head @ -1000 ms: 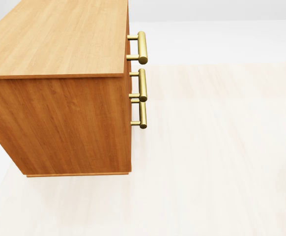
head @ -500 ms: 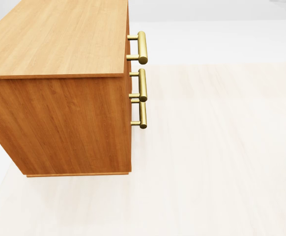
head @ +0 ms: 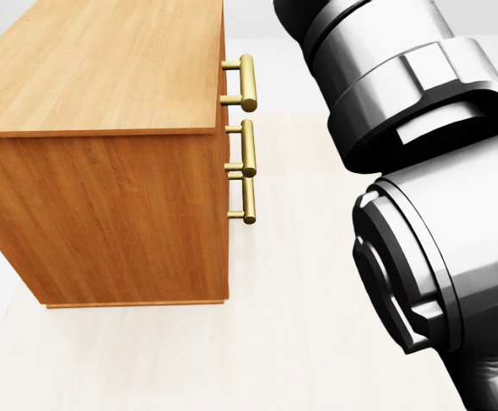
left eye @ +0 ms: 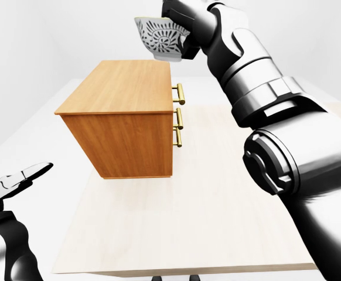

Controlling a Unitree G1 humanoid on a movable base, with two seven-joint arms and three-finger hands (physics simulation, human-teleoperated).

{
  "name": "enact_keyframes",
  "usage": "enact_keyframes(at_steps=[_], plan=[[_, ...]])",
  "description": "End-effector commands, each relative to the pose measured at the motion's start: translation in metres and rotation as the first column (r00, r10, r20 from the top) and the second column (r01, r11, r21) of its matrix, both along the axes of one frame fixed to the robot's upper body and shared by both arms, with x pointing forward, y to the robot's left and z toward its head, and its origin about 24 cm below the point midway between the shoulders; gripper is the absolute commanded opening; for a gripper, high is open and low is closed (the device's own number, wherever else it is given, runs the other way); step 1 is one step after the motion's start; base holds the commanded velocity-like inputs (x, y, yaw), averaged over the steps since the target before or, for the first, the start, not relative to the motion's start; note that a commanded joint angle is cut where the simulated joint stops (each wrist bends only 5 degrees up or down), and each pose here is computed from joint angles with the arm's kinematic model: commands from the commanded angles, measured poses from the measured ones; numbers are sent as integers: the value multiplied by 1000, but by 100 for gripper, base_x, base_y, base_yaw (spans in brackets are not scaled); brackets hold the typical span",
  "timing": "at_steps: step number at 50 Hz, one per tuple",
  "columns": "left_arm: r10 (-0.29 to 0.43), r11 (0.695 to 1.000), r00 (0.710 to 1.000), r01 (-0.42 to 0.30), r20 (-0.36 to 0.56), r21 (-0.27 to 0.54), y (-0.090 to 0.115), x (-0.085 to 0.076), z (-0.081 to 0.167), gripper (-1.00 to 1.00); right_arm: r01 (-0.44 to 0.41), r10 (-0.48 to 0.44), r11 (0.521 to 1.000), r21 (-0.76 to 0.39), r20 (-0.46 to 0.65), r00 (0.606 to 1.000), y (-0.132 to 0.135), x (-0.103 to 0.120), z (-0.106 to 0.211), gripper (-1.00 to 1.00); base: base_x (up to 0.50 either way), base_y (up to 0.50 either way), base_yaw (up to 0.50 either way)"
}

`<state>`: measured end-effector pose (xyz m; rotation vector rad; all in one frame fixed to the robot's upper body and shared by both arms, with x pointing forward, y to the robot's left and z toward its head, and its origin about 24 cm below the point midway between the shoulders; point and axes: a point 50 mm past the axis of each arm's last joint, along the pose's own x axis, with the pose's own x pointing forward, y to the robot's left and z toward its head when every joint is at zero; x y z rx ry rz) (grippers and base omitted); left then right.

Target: Put the bowl on top of the cabinet.

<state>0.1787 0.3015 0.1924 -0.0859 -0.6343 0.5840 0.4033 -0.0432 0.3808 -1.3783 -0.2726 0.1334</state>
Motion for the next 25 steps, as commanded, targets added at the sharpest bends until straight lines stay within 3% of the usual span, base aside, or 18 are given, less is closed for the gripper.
enact_keyframes(at_steps=[1, 8, 15, 25], plan=[[-1, 1000, 1000, 1, 2, -5, 0, 0, 0, 100, -158, 160, 982, 98, -14, 987, 50, -10, -14, -100, 0, 0, 0], [0, 1000, 1000, 0, 5, -7, 1, -1, 0, 100, -184, 185, 976, 112, 1, 983, 59, -14, -14, -100, 0, 0, 0], [-1, 1000, 1000, 1, 2, -10, 1, 0, 0, 100, -204, 213, 970, 134, -55, 975, 64, -13, -26, -100, 0, 0, 0], [-2, 1000, 1000, 2, -1, -12, 2, 0, -1, 100, -188, 199, 975, 120, -88, 976, 62, -8, -43, -100, 0, 0, 0]])
